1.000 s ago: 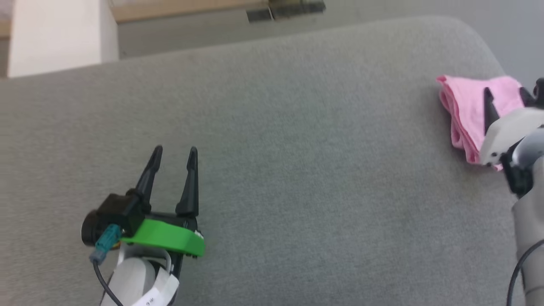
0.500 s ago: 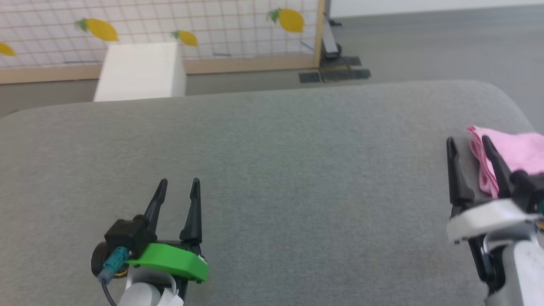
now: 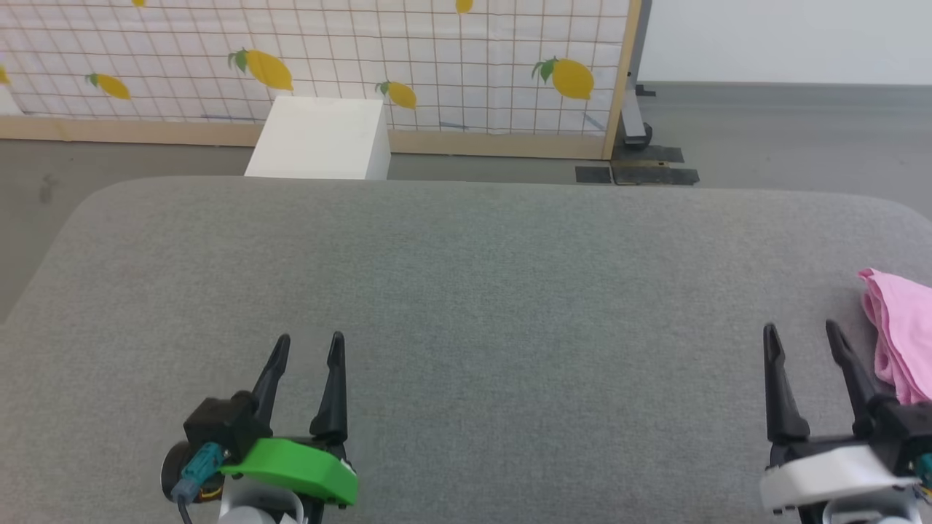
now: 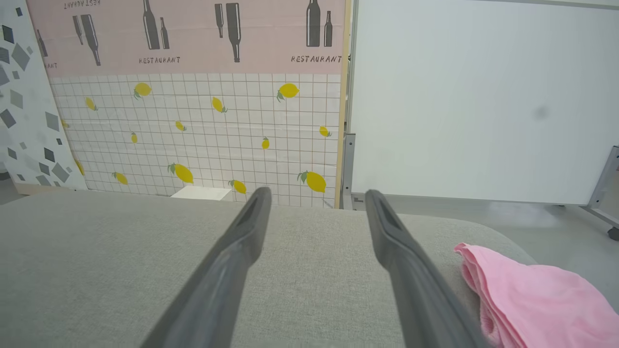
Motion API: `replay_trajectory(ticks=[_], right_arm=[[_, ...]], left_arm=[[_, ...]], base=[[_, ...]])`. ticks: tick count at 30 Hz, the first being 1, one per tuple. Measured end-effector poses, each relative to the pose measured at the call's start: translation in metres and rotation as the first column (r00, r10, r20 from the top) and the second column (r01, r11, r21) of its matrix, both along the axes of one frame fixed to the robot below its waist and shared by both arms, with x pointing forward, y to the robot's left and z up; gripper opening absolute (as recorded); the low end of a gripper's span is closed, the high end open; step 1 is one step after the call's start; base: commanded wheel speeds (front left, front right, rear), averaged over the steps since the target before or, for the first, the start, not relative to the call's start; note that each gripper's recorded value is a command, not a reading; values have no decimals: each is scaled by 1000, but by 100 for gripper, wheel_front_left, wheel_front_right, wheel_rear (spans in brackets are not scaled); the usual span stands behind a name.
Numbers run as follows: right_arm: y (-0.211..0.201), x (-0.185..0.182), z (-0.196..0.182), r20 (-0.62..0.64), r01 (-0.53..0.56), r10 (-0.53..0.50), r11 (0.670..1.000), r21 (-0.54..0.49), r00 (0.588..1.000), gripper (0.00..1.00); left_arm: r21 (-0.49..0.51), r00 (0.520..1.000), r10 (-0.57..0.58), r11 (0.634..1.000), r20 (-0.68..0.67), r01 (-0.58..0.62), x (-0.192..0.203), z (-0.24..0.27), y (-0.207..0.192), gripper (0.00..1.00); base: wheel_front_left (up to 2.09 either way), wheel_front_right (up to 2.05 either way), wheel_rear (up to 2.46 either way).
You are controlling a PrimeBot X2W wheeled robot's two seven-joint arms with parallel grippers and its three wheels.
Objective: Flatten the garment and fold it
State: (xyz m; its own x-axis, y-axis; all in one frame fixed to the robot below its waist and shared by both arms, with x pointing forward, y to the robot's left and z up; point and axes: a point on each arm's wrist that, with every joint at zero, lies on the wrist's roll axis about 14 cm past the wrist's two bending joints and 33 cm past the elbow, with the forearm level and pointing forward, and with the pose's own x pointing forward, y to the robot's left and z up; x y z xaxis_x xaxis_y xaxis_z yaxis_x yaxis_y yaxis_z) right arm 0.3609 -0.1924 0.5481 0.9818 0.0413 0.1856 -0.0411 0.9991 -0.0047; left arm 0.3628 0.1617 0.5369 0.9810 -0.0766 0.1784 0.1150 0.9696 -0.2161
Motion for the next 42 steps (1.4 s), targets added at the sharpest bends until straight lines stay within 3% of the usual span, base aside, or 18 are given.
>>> replay_trajectory(ticks=[32,33,42], right_arm=[[3,-8,-16,-39,-9,12,997,77,999,100],[3,-8,-17,-41,-9,13,997,78,999,0],[3,-8,-17,-42,-9,12,997,78,999,0]], left_arm=[[-21,999,-9,1000,-31,8,-5,-10,-5,100],[-21,999,-9,1000,-31,8,-5,-10,-5,0],[-20,999,-9,1000,-32,9,-5,-10,-5,0]], base=[[0,0,0],[0,0,0],[0,0,0]])
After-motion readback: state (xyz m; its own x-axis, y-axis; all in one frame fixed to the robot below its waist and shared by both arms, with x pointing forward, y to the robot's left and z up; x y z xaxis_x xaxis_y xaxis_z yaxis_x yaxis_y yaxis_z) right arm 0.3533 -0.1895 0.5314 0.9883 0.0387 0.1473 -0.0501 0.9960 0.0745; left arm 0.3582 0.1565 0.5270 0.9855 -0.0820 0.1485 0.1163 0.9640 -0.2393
